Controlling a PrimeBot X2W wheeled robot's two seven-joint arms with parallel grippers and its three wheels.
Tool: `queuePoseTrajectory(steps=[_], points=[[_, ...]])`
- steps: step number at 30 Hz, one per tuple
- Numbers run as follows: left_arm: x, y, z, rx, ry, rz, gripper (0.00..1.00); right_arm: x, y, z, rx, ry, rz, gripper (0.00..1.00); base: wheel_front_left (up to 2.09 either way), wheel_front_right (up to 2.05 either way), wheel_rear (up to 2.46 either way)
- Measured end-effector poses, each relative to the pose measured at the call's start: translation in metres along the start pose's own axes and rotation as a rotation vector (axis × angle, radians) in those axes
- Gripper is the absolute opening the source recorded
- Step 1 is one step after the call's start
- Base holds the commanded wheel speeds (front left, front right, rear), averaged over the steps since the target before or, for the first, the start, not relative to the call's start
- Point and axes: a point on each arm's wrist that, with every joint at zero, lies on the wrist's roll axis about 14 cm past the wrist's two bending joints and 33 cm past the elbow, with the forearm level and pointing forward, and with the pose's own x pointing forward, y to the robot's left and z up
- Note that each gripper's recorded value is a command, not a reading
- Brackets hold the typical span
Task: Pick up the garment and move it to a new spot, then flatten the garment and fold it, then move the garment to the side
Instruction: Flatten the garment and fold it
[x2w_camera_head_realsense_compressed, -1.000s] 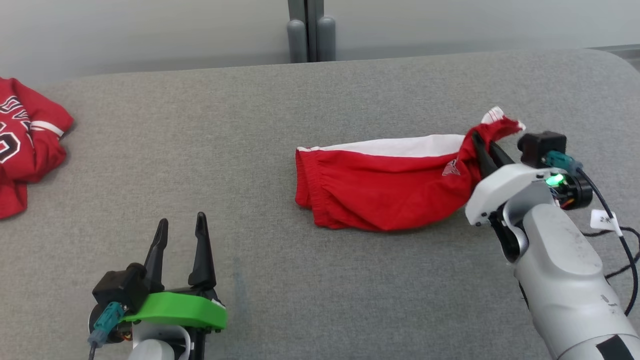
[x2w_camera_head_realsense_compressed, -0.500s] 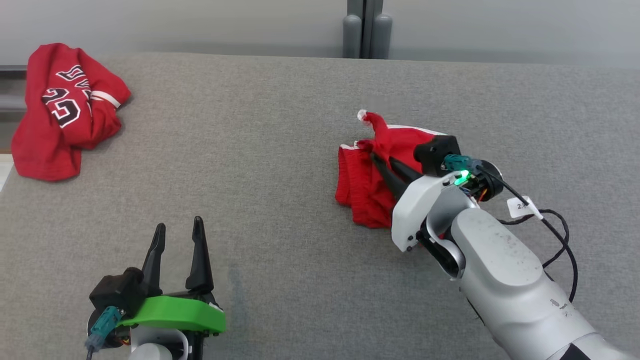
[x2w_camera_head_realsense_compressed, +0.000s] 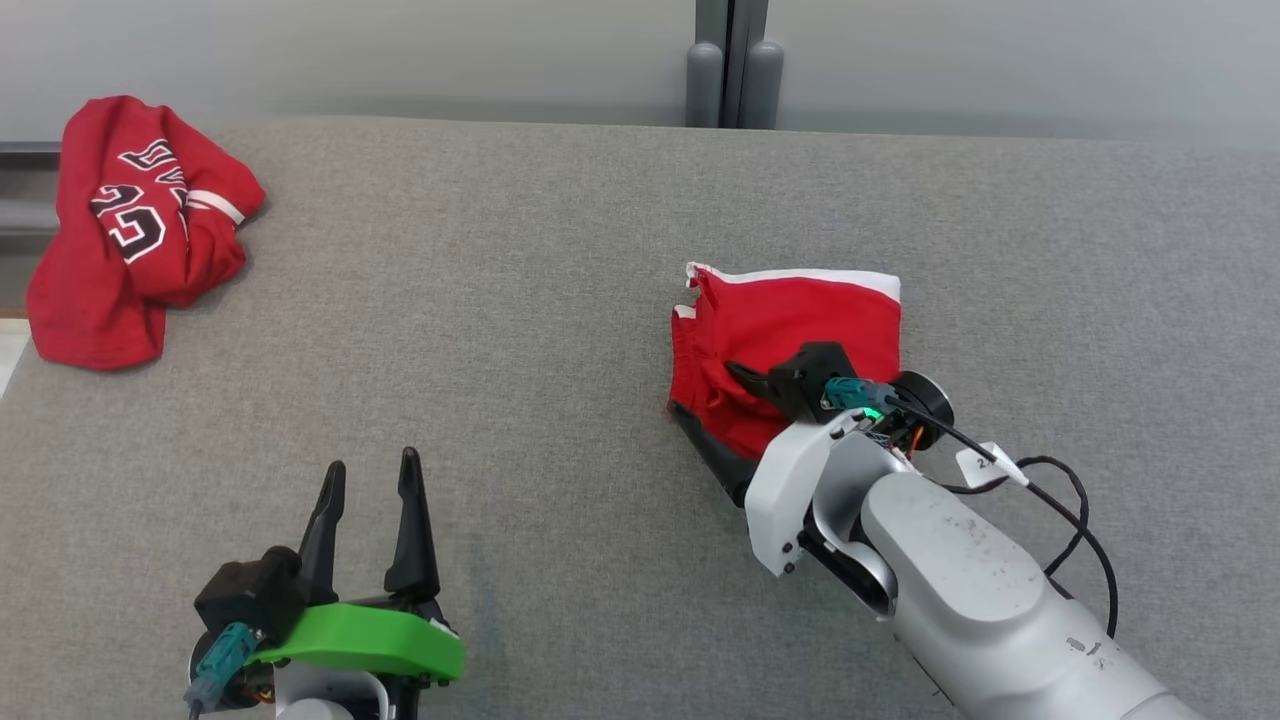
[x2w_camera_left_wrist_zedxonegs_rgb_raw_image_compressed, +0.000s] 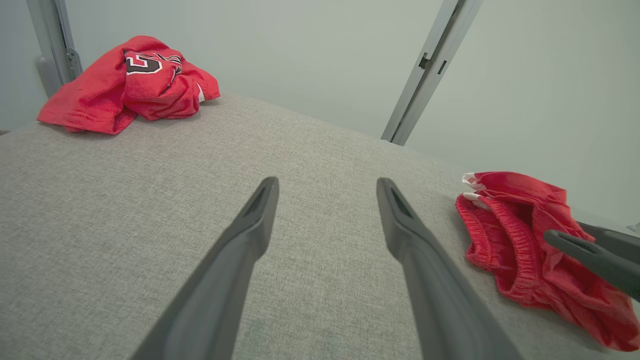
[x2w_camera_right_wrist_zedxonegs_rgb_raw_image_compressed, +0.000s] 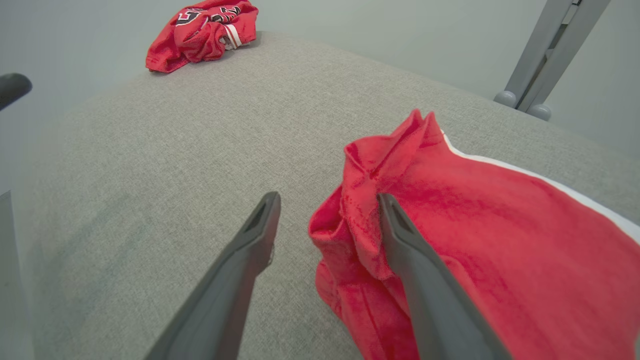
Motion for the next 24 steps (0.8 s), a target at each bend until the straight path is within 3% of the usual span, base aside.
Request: queuePoseTrajectory(steps=[7, 13, 17, 18, 19, 21, 23, 24], points=[[-0.002, -0.011, -0.006, -0.007, 0.015, -0.033, 1.00, -0.012, -0.008, 0.024, 0.008, -0.111, -0.039, 1.00, 0.00, 0.00, 0.00], [-0.002, -0.018, -0.008, -0.008, 0.021, -0.051, 1.00, -0.025, -0.042, 0.057, 0.004, -0.237, -0.146, 1.00, 0.00, 0.00, 0.00], [-0.003, -0.018, -0.010, -0.008, 0.029, -0.052, 1.00, -0.028, -0.066, 0.061, -0.029, -0.244, -0.213, 1.00, 0.00, 0.00, 0.00], [-0.003, -0.018, -0.011, -0.007, 0.031, -0.051, 1.00, -0.027, -0.070, 0.058, -0.038, -0.230, -0.225, 0.65, 0.00, 0.00, 0.00], [-0.003, -0.017, -0.012, -0.007, 0.033, -0.048, 1.00, -0.026, -0.075, 0.055, -0.056, -0.212, -0.236, 0.39, 0.00, 0.00, 0.00], [-0.004, -0.015, -0.013, -0.007, 0.037, -0.039, 1.00, -0.025, -0.087, 0.046, -0.092, -0.170, -0.258, 0.14, 0.00, 0.00, 0.00], [-0.003, -0.011, -0.013, -0.006, 0.038, -0.030, 1.00, -0.023, -0.095, 0.037, -0.100, -0.137, -0.272, 0.00, 0.00, 0.00, 0.00], [-0.003, -0.009, -0.013, -0.006, 0.039, -0.023, 1.00, -0.021, -0.097, 0.031, -0.108, -0.114, -0.273, 0.00, 0.00, 0.00, 0.00]])
